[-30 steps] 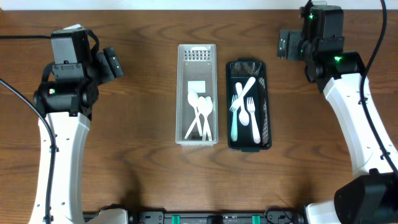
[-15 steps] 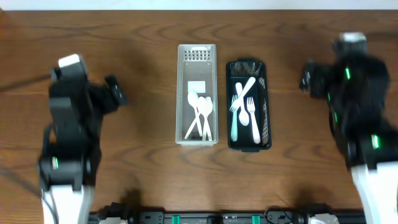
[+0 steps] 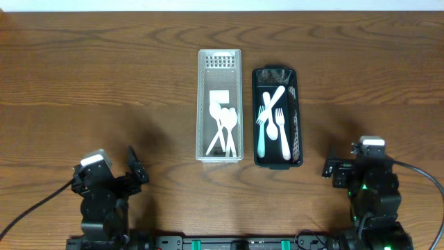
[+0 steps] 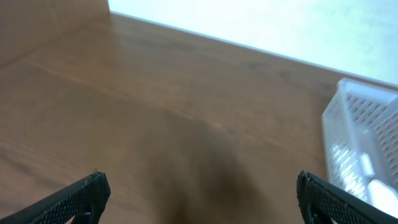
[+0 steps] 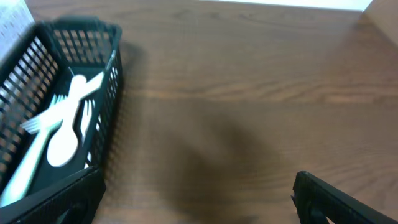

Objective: Pack container

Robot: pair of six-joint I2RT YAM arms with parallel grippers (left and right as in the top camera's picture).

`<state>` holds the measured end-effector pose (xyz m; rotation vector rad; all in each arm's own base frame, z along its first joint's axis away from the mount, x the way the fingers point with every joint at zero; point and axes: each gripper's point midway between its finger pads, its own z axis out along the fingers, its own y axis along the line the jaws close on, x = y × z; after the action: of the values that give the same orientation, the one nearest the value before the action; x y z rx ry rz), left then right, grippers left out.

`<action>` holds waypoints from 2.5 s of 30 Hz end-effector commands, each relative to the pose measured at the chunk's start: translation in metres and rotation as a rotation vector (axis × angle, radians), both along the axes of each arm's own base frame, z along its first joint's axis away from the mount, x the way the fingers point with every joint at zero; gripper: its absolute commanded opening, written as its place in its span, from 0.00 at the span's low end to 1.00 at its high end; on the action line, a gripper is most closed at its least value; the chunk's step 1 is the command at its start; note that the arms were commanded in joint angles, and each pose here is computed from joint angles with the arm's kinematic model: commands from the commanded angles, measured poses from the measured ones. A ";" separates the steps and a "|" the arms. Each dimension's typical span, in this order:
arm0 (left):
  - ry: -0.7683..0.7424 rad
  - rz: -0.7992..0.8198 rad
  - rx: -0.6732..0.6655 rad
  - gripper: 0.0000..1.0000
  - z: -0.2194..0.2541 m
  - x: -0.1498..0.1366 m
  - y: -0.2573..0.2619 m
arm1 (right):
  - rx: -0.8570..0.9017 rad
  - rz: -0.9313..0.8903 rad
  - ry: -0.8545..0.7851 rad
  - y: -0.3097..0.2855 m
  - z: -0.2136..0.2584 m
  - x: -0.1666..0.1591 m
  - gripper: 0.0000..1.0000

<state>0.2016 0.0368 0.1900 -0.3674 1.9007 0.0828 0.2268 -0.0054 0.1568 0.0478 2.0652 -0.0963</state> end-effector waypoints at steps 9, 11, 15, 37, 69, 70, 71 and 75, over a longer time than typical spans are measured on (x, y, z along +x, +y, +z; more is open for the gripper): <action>0.086 0.018 0.019 0.98 -0.026 -0.008 0.004 | 0.078 0.133 0.061 0.027 -0.024 -0.005 0.99; 0.108 0.017 0.021 0.98 -0.031 -0.011 0.004 | 0.077 0.134 0.061 0.027 -0.024 -0.005 0.99; 0.160 0.017 0.025 0.98 -0.041 -0.017 0.005 | 0.078 0.133 0.062 0.027 -0.024 -0.006 0.99; 0.263 0.016 0.034 0.98 -0.061 -0.030 0.006 | 0.066 0.115 0.035 0.019 -0.020 -0.019 0.99; 0.263 0.016 0.034 0.98 -0.061 -0.030 0.006 | 0.072 0.080 -0.430 0.015 0.002 0.019 0.99; 0.263 0.016 0.034 0.98 -0.061 -0.030 0.006 | 0.072 0.080 -0.430 0.015 0.002 0.019 0.99; 0.263 0.016 0.034 0.98 -0.061 -0.030 0.006 | 0.072 0.080 -0.430 0.015 0.002 0.019 0.99; 0.263 0.017 0.034 0.98 -0.061 -0.030 0.006 | 0.072 0.080 -0.430 0.015 0.002 0.019 0.99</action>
<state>0.1715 0.0411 0.1265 -0.3634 2.1618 0.1717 0.2462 0.0135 0.1587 0.0060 1.6394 0.0403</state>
